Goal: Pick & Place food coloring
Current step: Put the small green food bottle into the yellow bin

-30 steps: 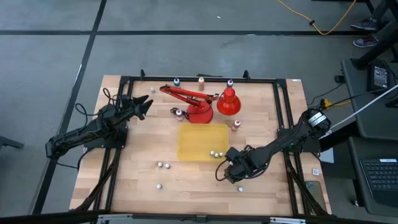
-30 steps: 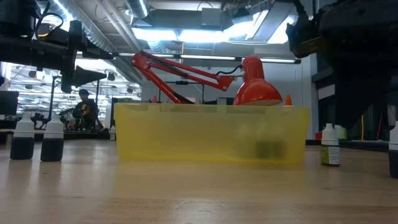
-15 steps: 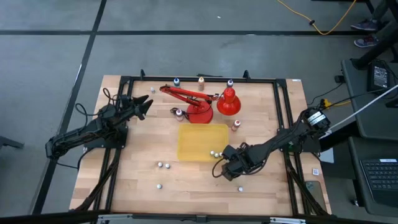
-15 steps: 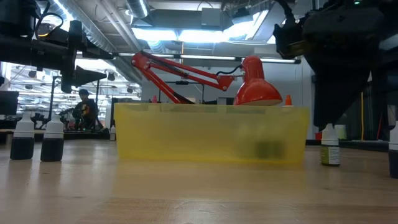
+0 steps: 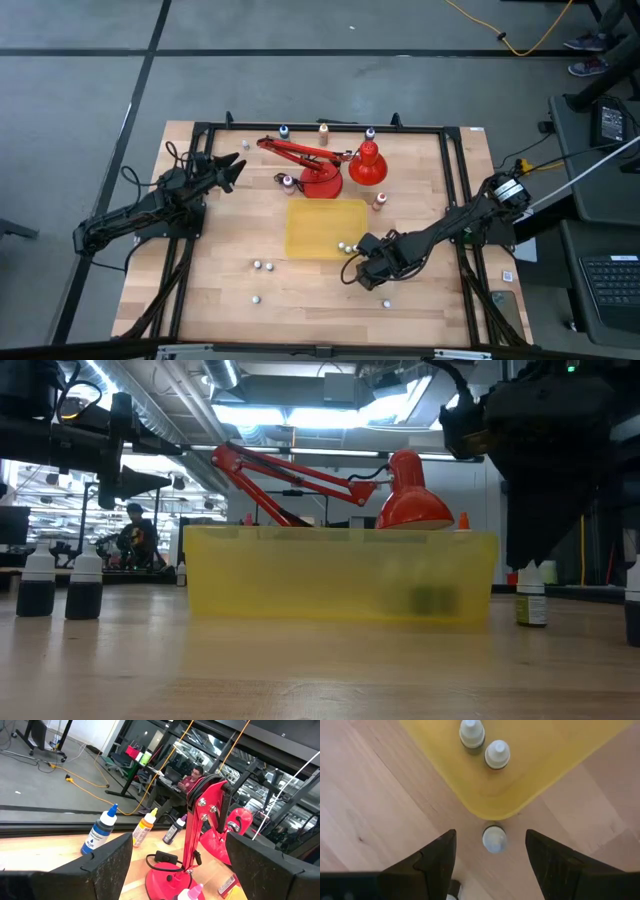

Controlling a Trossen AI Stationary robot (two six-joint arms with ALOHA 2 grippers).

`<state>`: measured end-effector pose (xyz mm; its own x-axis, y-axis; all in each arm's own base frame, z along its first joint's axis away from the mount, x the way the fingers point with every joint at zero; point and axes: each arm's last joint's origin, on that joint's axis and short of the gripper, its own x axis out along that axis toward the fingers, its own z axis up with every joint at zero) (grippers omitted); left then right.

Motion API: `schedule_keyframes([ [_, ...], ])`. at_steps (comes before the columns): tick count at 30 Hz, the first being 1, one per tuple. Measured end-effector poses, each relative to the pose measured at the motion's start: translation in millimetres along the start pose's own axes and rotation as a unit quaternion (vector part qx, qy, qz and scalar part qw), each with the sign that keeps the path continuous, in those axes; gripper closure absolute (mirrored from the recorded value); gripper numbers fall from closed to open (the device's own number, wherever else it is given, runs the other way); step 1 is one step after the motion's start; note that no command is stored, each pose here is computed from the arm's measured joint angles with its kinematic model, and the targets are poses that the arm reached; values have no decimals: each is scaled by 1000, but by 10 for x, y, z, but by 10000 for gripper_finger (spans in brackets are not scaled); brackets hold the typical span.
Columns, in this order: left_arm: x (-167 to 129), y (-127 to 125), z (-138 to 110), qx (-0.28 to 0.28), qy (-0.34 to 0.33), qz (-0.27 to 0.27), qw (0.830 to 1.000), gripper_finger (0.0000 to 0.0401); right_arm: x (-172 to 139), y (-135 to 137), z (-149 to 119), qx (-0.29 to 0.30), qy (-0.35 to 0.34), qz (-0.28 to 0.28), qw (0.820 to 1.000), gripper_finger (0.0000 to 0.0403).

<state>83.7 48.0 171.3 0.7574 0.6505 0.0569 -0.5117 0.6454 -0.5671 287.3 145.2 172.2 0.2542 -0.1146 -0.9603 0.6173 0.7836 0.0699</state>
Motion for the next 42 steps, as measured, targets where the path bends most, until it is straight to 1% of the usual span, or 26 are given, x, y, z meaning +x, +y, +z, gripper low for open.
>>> schedule_keyframes([
  [3, 0, 0, 1, 0, 0, 0, 1000, 89, 53, 3, -14, -3, 5, -7, 1000, 163],
  [15, 0, 0, 1, 0, 0, 0, 1000, 88, 59, 18, -9, 0, 4, -1, 1000, 168],
  [18, 0, 0, 0, 0, 0, 0, 1000, 90, 59, 19, -11, 0, 6, 0, 1000, 190],
  [27, 0, 0, 0, 0, 0, 0, 1000, 89, 59, 19, -11, 1, 8, 1, 1000, 291],
  [33, 0, 0, 0, 0, 0, 0, 1000, 90, 53, 27, -18, 11, 17, 6, 1000, 345],
  [35, 0, 0, 1, 0, 0, 0, 1000, 88, 41, 39, -28, 10, 18, 7, 1000, 354],
  [37, 0, 0, 0, 0, 0, 0, 1000, 89, 21, 58, -30, 8, 21, 11, 1000, 354],
  [42, 0, 0, 0, 0, 0, 0, 1000, 90, -142, 107, 10, 5, 30, 15, 999, 334],
])
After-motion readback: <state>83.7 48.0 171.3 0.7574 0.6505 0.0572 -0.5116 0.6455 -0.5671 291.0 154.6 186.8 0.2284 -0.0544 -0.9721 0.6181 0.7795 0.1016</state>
